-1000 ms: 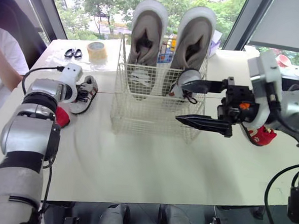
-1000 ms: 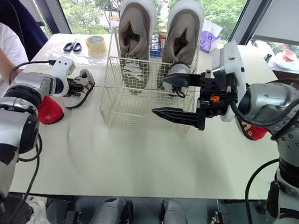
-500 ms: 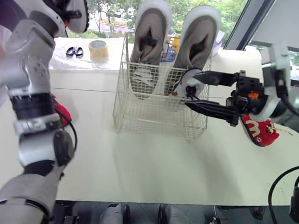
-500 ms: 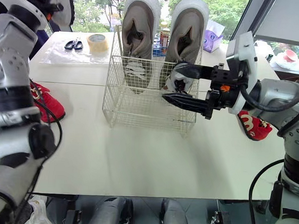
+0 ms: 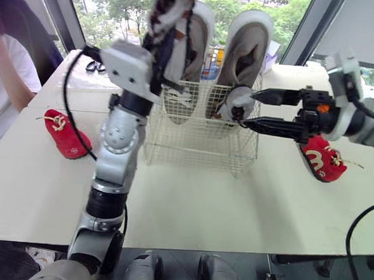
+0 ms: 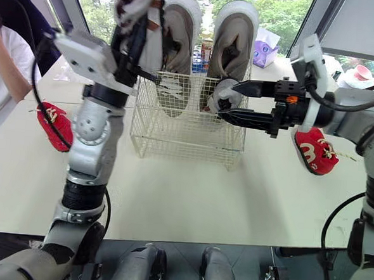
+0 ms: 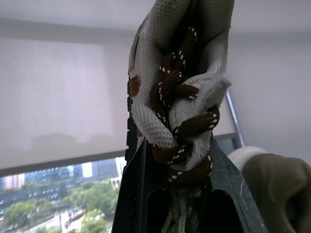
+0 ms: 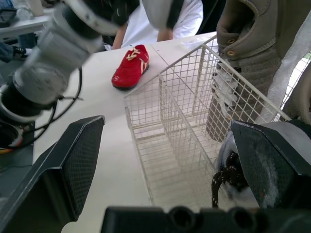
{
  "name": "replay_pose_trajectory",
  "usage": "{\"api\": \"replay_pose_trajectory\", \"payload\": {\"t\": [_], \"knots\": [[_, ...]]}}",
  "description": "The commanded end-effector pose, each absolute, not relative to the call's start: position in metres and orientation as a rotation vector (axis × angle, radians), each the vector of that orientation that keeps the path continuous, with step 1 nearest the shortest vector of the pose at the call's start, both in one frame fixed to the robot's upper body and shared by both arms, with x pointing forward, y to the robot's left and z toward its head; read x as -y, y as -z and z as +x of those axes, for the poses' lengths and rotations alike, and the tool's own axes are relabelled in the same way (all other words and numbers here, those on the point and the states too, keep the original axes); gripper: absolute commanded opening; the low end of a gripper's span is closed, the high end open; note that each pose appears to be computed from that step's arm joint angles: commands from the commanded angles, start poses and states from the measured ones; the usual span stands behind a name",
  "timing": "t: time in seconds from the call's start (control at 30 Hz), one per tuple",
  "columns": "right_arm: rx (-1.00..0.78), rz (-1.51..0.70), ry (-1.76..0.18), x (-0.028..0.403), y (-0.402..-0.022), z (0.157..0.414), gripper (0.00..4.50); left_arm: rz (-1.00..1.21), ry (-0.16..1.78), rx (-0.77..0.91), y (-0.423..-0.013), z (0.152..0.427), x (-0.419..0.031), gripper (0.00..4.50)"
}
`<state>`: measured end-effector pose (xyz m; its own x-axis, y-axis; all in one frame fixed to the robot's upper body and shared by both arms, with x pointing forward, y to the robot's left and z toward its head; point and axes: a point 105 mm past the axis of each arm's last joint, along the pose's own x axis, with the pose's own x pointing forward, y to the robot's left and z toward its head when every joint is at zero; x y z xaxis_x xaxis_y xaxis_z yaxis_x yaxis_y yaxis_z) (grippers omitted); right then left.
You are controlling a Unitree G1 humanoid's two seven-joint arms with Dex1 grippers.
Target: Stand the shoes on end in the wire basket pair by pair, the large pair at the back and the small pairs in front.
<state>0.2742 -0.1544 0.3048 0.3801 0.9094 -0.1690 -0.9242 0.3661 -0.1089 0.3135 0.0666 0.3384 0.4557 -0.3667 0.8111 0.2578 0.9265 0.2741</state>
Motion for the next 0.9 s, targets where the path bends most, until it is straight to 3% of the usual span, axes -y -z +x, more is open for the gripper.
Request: {"api": "replay_pose_trajectory", "payload": {"t": [0.03,0.37,0.63,0.9], "knots": [[-0.111,-0.206,-1.142,0.17,-0.309,0.255,4.5,0.109,0.397,1.101,-0.34,0.311,-0.055,0.05],[-0.153,-0.142,-1.051,0.184,-0.3,0.231,4.5,0.14,0.452,1.053,-0.298,0.326,-0.038,0.05],[-0.147,-0.132,-1.047,0.181,-0.3,0.233,4.5,0.156,0.454,0.906,-0.257,0.348,-0.034,0.05],[-0.144,-0.135,-1.057,0.176,-0.295,0.242,4.5,0.201,0.483,0.788,-0.236,0.346,-0.03,0.05]]}}
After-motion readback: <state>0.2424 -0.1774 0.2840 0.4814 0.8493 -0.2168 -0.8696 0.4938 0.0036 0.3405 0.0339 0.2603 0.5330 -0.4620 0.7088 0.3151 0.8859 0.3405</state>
